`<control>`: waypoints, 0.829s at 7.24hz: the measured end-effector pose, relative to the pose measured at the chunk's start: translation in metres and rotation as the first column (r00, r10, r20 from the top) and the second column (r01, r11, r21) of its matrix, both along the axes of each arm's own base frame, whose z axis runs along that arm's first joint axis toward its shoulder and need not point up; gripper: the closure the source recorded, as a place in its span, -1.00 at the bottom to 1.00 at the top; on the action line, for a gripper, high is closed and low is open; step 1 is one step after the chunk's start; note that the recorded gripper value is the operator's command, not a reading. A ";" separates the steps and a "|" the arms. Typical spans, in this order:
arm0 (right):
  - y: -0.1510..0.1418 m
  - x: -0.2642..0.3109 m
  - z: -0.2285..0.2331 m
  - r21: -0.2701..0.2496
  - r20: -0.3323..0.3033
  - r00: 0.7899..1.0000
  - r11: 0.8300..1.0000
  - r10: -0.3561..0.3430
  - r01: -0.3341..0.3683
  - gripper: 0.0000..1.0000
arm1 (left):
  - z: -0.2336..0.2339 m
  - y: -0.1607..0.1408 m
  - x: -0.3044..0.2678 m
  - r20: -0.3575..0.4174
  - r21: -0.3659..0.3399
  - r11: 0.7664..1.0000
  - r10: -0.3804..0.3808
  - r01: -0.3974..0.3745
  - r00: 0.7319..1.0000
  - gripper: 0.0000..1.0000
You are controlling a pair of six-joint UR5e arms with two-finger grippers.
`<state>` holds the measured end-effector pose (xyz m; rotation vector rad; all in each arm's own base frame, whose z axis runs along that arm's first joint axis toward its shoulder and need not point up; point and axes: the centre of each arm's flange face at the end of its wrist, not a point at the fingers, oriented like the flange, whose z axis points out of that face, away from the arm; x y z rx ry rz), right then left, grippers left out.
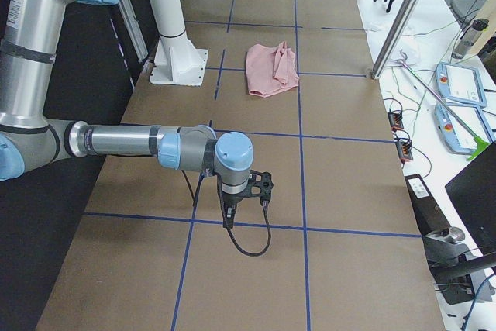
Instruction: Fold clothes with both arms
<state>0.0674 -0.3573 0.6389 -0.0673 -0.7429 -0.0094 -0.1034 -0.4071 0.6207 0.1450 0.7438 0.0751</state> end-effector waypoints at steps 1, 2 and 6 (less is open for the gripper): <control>0.000 0.000 0.000 0.001 0.000 1.000 1.000 -0.001 0.001 -1.00 | 0.002 0.000 0.000 0.000 -0.002 1.000 0.002 -0.002 1.000 -1.00; 0.000 0.000 0.000 0.001 0.000 1.000 1.000 -0.001 0.001 -1.00 | 0.005 0.000 0.001 0.000 -0.007 1.000 0.004 -0.004 1.000 -1.00; 0.000 -0.001 -0.001 0.002 0.004 1.000 1.000 -0.002 0.002 -1.00 | 0.024 0.002 0.001 0.004 -0.045 0.999 0.006 -0.006 1.000 -1.00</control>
